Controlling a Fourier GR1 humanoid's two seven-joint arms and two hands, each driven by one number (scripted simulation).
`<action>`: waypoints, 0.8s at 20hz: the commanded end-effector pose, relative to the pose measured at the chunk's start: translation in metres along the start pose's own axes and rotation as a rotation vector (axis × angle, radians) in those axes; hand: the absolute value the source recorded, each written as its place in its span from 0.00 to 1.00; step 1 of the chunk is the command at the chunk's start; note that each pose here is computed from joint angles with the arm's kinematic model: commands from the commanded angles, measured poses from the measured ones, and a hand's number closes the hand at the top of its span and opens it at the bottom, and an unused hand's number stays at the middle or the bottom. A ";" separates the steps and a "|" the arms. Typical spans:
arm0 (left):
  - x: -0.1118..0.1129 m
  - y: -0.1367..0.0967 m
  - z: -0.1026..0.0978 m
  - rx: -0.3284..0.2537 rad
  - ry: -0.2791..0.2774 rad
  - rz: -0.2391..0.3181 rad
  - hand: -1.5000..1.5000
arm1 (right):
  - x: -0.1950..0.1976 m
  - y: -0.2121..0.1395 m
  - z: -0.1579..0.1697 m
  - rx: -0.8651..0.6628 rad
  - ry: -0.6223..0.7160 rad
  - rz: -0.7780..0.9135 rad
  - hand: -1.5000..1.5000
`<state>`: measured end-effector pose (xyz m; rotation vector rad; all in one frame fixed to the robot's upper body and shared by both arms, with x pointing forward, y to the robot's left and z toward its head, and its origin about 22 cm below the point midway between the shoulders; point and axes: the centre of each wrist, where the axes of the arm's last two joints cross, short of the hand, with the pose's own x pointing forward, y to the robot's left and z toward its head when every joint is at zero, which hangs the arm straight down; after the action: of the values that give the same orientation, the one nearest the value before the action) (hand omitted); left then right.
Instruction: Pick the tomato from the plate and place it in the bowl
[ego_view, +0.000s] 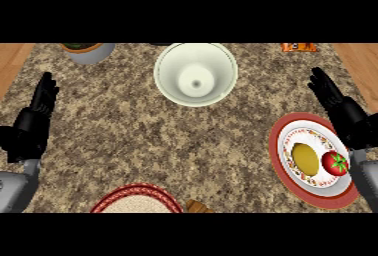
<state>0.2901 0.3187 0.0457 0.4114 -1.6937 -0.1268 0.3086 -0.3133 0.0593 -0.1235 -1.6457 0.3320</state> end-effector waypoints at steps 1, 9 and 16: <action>-0.015 -0.016 0.012 -0.088 -0.014 0.053 0.50 | -0.025 -0.022 0.032 -0.081 -0.018 -0.008 1.00; 0.016 -0.104 0.051 -0.492 0.034 0.233 0.50 | -0.063 -0.101 0.104 -0.325 0.125 0.214 1.00; 0.023 -0.093 0.038 -0.525 0.047 0.232 0.50 | -0.073 -0.119 0.105 -0.166 0.028 0.366 0.00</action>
<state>0.2663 0.2140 0.0315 -0.1363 -1.5995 -0.3635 0.2270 -0.4438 0.0068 -0.4811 -1.6453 0.2958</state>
